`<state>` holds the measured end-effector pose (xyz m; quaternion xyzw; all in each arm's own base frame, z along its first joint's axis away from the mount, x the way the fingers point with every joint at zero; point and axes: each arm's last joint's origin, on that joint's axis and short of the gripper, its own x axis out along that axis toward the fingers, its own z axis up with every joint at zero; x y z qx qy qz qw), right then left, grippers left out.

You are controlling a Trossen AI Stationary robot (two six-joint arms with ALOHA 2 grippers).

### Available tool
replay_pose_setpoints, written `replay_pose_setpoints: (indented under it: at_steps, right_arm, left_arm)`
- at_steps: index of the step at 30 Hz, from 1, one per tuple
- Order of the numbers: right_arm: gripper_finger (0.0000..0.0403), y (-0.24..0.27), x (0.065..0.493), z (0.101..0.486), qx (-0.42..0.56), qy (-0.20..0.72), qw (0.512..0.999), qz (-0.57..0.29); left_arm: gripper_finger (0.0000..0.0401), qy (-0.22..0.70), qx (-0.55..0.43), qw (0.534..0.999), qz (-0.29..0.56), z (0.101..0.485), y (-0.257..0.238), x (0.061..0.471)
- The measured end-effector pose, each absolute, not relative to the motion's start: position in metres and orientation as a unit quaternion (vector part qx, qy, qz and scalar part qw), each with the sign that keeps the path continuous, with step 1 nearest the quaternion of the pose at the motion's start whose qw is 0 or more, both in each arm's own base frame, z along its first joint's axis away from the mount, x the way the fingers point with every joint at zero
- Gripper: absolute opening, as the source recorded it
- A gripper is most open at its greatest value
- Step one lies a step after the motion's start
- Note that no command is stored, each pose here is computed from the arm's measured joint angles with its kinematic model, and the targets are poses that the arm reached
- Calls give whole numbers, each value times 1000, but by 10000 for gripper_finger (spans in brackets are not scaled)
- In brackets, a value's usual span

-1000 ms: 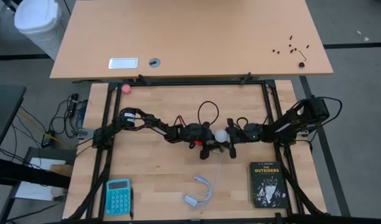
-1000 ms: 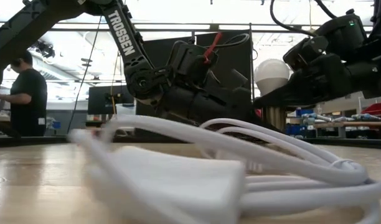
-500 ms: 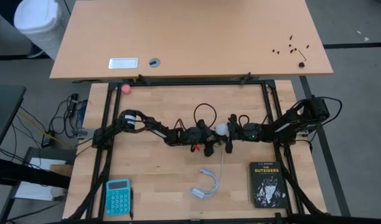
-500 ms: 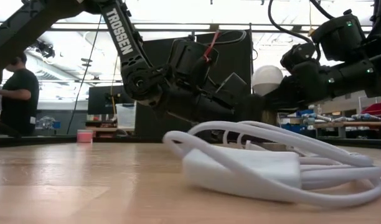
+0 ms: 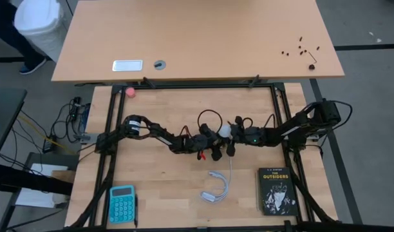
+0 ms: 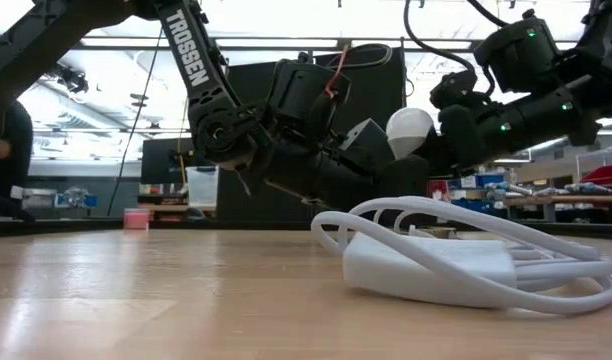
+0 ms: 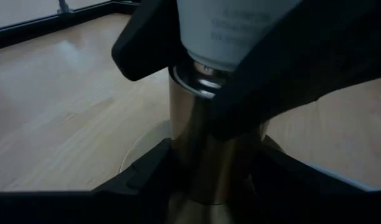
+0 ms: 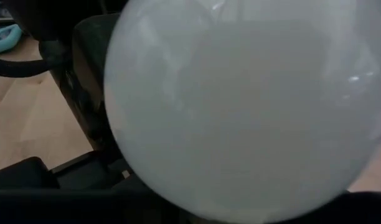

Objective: Screw lightbulb
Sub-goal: Insert the white lightbulb into the silver lamp

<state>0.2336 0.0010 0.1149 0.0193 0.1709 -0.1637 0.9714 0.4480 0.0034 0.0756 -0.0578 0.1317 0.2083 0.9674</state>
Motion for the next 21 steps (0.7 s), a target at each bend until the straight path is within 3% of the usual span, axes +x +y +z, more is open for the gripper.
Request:
replay_pose_setpoints:
  at_steps: [8, 17, 21]
  right_arm:
    - [186, 1, 233, 113, 25, 178, 970, -162]
    - [288, 3, 232, 117, 42, 179, 973, -140]
    - [314, 2, 227, 125, 49, 182, 972, -140]
  left_arm:
    - [203, 131, -54, 968, 209, 76, 0, 448]
    - [203, 133, -48, 968, 205, 77, 0, 449]
    - [203, 138, -48, 970, 195, 76, -1, 449]
